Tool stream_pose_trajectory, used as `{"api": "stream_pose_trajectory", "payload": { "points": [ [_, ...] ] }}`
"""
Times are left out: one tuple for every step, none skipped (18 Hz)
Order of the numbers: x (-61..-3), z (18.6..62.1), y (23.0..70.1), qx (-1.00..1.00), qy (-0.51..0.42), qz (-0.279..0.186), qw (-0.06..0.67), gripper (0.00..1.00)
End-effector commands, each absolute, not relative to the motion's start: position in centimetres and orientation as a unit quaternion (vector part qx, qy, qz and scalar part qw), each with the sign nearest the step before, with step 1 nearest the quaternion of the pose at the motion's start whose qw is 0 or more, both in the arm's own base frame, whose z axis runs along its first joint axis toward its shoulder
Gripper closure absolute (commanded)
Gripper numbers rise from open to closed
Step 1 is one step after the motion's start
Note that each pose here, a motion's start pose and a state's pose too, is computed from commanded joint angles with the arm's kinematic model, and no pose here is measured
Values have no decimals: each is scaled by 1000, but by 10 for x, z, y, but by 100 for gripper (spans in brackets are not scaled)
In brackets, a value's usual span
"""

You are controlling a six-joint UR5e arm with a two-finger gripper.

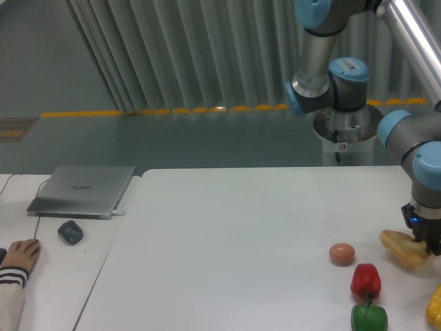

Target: Place the triangular bread in the basket

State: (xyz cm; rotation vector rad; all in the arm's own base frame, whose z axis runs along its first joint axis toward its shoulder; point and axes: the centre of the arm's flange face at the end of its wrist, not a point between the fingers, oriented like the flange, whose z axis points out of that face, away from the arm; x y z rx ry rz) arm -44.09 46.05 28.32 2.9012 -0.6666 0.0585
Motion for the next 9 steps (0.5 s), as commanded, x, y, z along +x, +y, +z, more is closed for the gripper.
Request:
{"api": "stream_pose_trajectory", "payload": {
  "points": [
    [-442,290,461,971,-222,20,82,95],
    [-442,297,461,971,-223,22,83,95],
    [-442,305,462,971,-223,24,84,95],
    [-444,313,463,971,-223,25,84,95],
    [-445,321,463,971,-224,26,85,95],
    [-445,331,463,971,-222,23,81,95],
    [-446,340,463,972,-222,18,76,95],
    [-447,349,462,972,-222,13,73,94],
    [-449,355,458,970,-233,11,72,95]
  ]
}}
